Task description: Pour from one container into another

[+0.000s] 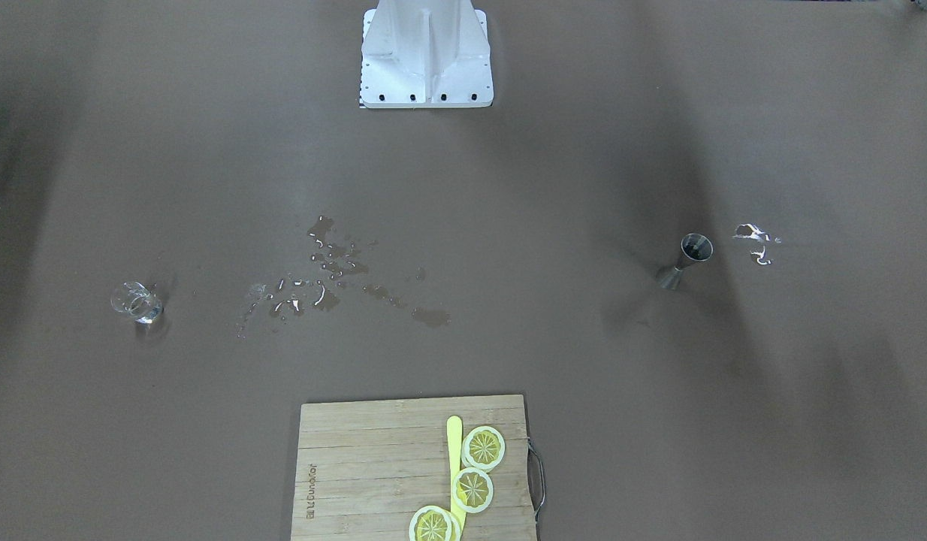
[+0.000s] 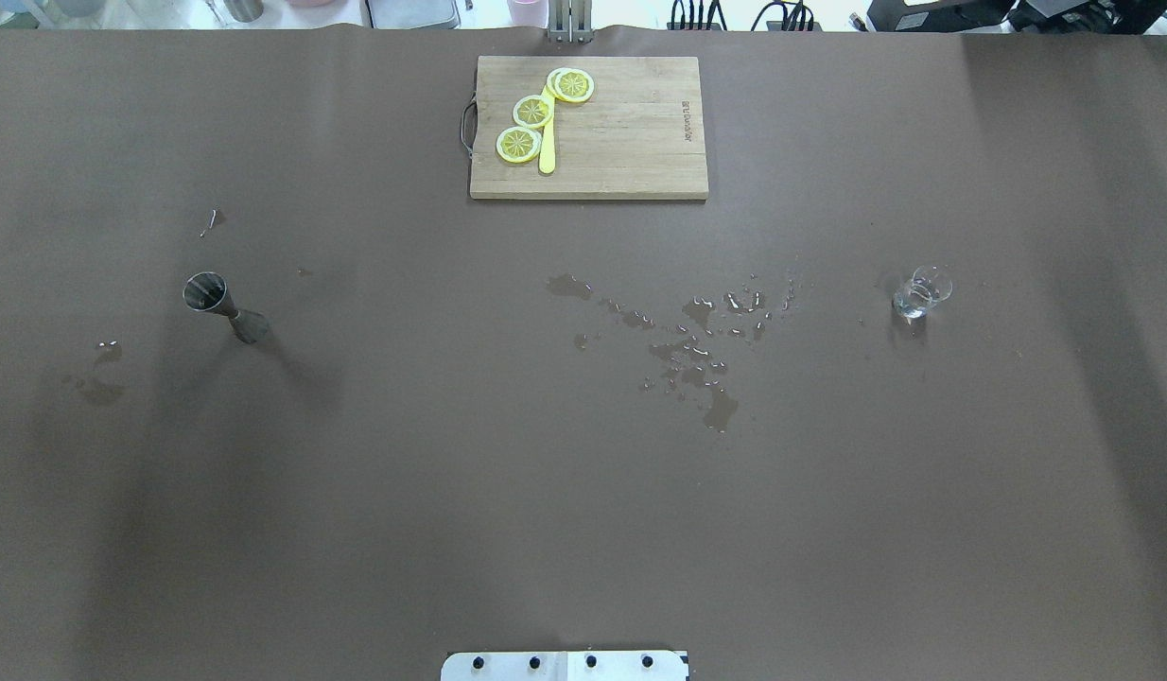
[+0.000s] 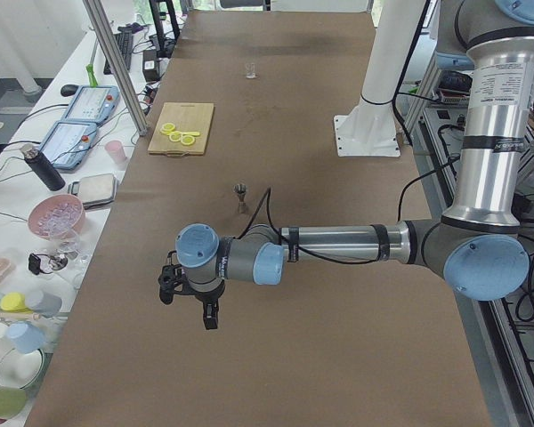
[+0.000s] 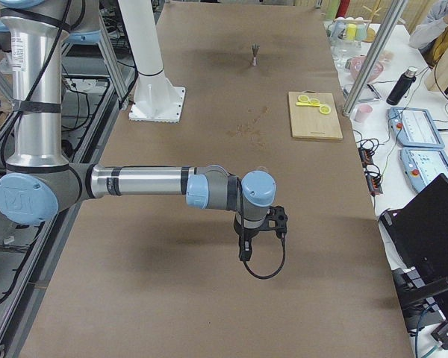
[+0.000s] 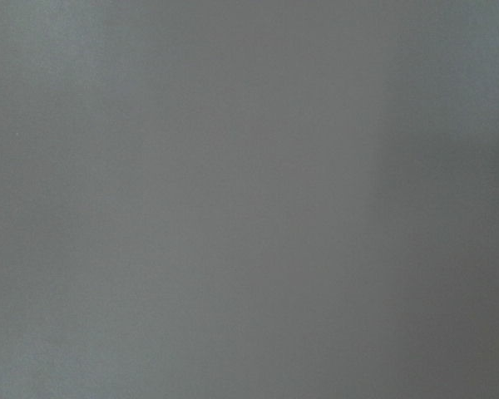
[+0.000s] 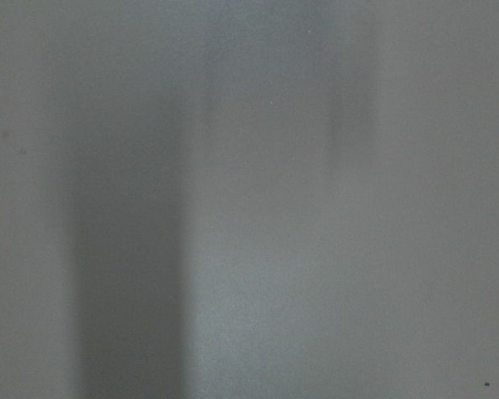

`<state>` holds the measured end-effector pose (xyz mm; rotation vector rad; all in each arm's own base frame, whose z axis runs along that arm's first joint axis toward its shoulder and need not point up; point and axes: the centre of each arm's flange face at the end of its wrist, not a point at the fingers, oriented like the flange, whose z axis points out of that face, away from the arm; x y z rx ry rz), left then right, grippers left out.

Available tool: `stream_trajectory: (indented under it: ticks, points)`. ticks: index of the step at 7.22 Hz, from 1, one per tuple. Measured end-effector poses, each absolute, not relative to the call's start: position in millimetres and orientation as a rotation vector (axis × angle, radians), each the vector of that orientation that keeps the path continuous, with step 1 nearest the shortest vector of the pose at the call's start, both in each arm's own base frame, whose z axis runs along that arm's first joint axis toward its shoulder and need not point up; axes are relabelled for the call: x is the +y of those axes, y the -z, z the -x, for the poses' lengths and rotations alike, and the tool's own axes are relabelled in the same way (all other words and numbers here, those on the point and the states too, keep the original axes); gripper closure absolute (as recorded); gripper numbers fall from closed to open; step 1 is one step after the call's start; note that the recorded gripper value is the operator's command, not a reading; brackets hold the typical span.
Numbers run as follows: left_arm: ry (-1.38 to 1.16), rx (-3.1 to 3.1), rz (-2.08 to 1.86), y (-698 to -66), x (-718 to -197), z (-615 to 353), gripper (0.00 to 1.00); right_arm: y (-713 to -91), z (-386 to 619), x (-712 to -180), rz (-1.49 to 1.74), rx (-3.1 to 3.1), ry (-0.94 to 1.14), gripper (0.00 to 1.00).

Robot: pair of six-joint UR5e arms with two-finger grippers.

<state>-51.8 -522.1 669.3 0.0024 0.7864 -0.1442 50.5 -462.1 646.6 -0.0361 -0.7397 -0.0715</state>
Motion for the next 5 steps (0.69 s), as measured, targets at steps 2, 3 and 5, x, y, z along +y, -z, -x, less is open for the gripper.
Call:
stream_trajectory:
  ticks: [2,3,5]
  points:
    - [0.145,0.786,-0.002,-669.6,-522.2,51.8,0.01,-647.1,-50.7,-462.0,0.037,-0.737,0.071,0.0]
    - [0.145,0.786,-0.002,-669.5,-522.2,51.8,0.01,-647.1,-50.8,-462.5,0.037,-0.735,0.071,0.0]
    - [0.145,0.787,-0.001,-669.7,-522.2,51.8,0.01,-643.5,-50.6,-465.9,0.029,-0.736,0.075,0.0]
